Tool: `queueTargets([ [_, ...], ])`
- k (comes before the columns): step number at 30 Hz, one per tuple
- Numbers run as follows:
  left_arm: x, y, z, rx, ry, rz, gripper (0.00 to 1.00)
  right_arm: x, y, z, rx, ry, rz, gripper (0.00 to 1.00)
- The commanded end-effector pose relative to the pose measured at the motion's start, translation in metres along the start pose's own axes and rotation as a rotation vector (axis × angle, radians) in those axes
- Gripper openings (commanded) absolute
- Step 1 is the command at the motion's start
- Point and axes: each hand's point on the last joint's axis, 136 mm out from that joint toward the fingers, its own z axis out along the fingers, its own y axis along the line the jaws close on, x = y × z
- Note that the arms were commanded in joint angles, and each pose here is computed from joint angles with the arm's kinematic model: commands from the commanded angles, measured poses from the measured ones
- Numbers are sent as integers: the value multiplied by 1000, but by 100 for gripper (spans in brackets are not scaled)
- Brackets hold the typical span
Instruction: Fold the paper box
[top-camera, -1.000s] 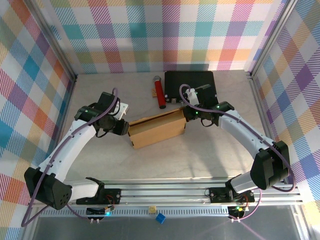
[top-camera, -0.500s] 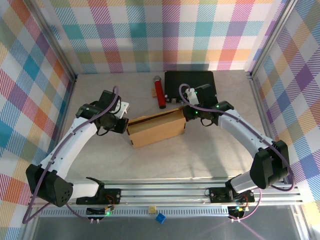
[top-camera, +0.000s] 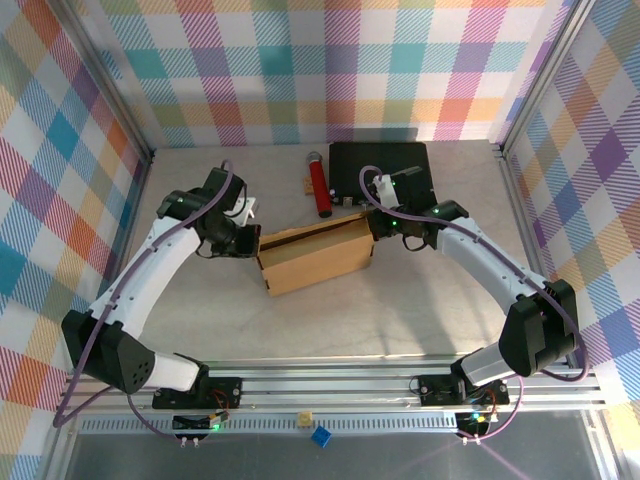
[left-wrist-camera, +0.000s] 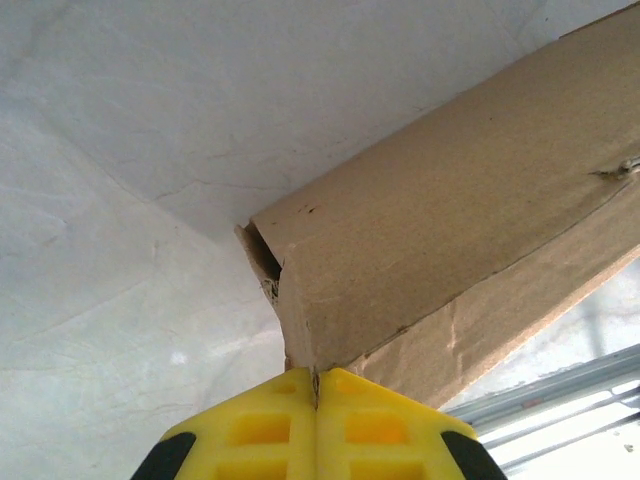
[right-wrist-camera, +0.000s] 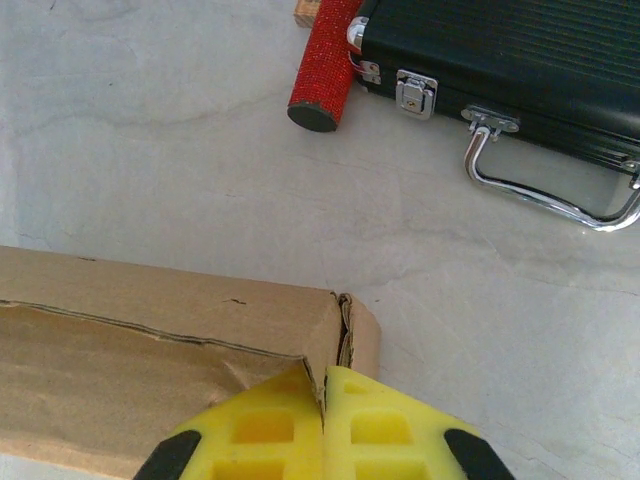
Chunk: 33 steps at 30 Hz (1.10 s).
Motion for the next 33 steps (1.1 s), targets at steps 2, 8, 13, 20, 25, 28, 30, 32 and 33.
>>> queueTargets([
  [2,3,-13,-8,66,48,-100,0,23,0,6,1,101,22,0],
  [8,-2,-19,-6,84,79,-193,0,24,2,8,6,104,25,0],
  [13,-4,-22,-1,90,117,-255,0,24,4,8,12,104,28,0],
  [20,-13,-29,0,115,121,-316,0,25,5,10,32,117,32,0],
  [25,-7,-25,4,104,122,-308,0,23,4,12,39,117,45,0],
  [28,-2,-22,5,96,116,-300,0,24,3,14,46,128,50,0],
  [30,-1,-21,5,99,92,-301,0,24,2,14,53,125,61,0],
  [32,-2,-21,7,117,50,-306,0,24,1,14,56,121,75,0],
  [33,-2,-21,8,124,32,-310,0,24,1,15,56,119,80,0],
])
